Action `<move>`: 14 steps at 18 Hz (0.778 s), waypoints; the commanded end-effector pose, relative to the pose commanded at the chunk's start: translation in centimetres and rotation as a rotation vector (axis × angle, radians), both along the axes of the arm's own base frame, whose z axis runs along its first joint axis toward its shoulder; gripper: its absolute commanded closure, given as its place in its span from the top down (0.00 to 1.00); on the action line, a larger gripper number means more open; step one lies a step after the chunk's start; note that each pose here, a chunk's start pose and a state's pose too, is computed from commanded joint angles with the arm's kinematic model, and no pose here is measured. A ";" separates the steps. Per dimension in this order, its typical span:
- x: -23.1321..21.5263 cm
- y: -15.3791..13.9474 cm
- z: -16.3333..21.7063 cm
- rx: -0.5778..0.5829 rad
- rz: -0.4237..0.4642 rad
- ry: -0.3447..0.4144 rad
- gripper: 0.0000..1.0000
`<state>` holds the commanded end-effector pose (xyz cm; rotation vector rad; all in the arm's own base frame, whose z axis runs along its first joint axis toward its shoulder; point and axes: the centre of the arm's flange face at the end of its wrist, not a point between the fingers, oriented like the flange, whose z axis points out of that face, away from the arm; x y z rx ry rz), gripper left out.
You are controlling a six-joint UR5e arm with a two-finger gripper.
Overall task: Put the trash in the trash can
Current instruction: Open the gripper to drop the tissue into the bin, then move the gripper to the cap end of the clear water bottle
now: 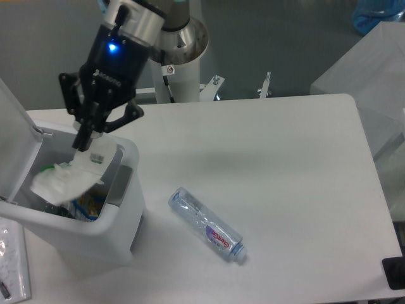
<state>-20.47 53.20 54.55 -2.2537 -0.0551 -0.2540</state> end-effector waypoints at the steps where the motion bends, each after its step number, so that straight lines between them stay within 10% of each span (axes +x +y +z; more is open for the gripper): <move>1: 0.0 0.0 -0.3 -0.003 -0.008 0.007 1.00; 6: -0.8 0.5 -1.4 -0.020 0.001 -0.008 1.00; 14: -17.2 -2.1 -8.4 -0.108 0.255 -0.128 1.00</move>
